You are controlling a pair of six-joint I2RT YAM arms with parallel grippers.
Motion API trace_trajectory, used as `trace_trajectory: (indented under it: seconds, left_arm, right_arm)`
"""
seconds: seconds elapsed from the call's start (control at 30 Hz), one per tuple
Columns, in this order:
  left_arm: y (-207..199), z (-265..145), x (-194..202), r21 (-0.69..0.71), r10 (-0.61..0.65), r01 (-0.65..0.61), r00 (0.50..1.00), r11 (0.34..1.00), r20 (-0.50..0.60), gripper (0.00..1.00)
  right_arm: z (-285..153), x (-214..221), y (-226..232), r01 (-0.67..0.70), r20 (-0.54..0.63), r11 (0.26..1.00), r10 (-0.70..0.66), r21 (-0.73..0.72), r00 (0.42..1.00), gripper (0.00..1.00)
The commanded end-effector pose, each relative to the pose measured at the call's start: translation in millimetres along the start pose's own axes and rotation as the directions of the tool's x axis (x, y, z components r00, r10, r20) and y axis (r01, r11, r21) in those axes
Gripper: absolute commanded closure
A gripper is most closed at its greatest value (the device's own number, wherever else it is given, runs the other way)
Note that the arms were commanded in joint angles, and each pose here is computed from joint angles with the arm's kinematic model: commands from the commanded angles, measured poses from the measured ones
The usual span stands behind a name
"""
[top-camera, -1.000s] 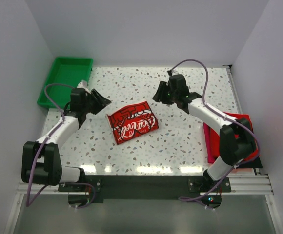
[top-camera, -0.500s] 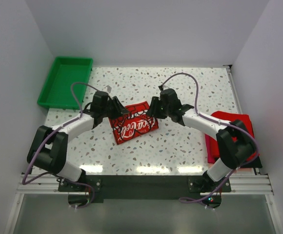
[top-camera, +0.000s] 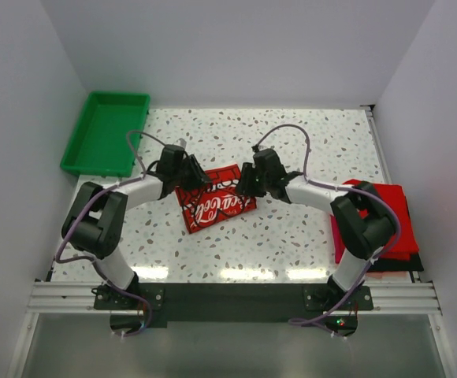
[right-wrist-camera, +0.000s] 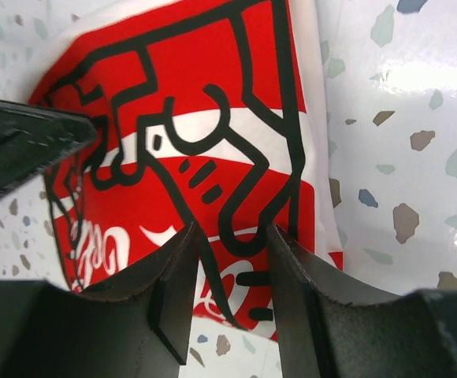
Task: Fold and stack the t-shirts
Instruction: Fold the tshirt
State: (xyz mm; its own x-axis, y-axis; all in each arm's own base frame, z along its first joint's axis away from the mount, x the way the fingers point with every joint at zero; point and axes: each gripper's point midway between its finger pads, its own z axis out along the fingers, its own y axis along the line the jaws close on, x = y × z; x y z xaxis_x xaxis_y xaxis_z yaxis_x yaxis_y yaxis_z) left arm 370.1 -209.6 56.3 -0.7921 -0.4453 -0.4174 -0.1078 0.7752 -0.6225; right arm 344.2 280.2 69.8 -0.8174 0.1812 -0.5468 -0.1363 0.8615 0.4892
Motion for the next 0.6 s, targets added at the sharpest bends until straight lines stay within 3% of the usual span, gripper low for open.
trace_trajectory:
  seconds: [0.0, 0.37, 0.57]
  left_arm:
    - [-7, 7, -41, -0.025, 0.016, -0.014, 0.994, 1.000, 0.109, 0.59]
    - [73, 12, -69, -0.180, -0.093, 0.116, 0.987, 0.977, 0.129, 0.59]
    - [64, 7, -75, -0.138, -0.085, 0.104, 0.987, 0.985, 0.137, 0.58]
  right_arm:
    - [19, -9, 8, -0.007, 0.020, 0.999, 0.008, -0.031, 1.000, 0.57]
    - [29, -22, 7, 0.007, 0.034, 1.000, -0.007, -0.008, 0.999, 0.57]
    - [-5, -44, 25, 0.023, 0.090, 0.998, -0.018, -0.053, 0.996, 0.55]
